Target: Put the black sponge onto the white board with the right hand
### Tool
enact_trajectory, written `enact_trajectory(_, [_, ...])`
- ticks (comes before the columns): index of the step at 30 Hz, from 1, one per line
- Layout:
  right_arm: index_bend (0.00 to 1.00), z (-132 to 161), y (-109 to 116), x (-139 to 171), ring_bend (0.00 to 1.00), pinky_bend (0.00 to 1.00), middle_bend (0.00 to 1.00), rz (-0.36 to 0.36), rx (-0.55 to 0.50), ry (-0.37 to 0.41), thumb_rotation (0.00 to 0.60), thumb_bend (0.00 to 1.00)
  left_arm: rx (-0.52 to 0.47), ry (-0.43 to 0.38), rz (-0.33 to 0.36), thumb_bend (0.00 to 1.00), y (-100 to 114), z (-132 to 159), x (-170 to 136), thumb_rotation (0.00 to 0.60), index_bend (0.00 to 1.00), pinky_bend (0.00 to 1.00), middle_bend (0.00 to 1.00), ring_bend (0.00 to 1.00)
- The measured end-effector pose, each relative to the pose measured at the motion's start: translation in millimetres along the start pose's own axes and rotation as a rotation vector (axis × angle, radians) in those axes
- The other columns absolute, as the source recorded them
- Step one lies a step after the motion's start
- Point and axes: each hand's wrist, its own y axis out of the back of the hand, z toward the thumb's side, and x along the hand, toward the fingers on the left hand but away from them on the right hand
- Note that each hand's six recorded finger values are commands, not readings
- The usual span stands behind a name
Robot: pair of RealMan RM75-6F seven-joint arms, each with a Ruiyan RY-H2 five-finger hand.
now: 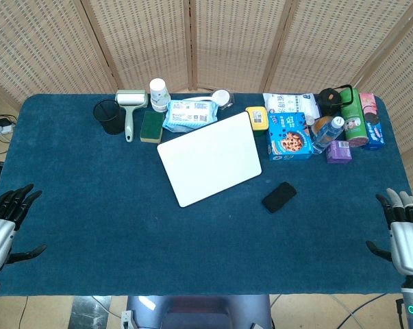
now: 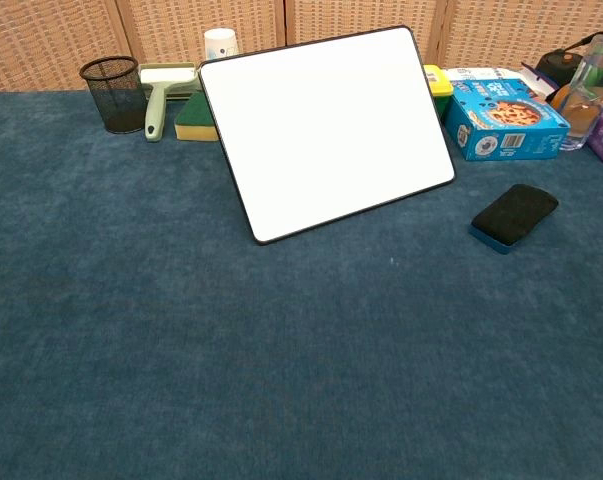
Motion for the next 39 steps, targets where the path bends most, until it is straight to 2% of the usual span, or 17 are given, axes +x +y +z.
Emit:
enact_trajectory(9, [0.17, 0, -9, -2, 0.08, 0.11, 0.10, 0.030, -0.006, 0.024, 0.600, 0.00, -0.001, -0.005, 0.010, 0.14, 2, 2, -4, 0.600, 0.00, 0.03, 0.00, 0.00])
enact_trajectory(15, [0.20, 5, -24, -19, 0.10, 0.16, 0.14, 0.060, -0.023, 0.088, 0.600, 0.00, -0.007, -0.002, 0.019, 0.14, 3, 3, -3, 0.600, 0.00, 0.03, 0.00, 0.00])
enact_trajectory(21, [0.20, 26, -46, -54, 0.11, 0.18, 0.14, 0.090, -0.026, 0.220, 0.600, 0.00, -0.005, 0.002, 0.019, 0.14, 2, 3, -4, 0.600, 0.00, 0.03, 0.00, 0.00])
enact_trajectory(31, [0.20, 92, -88, -118, 0.11, 0.21, 0.15, 0.154, 0.027, 0.447, 0.600, 0.00, 0.004, 0.021, 0.015, 0.14, 0, 0, -2, 0.600, 0.00, 0.03, 0.00, 0.00])
enact_trajectory(39, [0.20, 136, -115, -142, 0.11, 0.22, 0.15, 0.188, 0.106, 0.575, 0.600, 0.00, 0.004, 0.041, 0.008, 0.14, -1, -4, 4, 0.600, 0.00, 0.03, 0.00, 0.00])
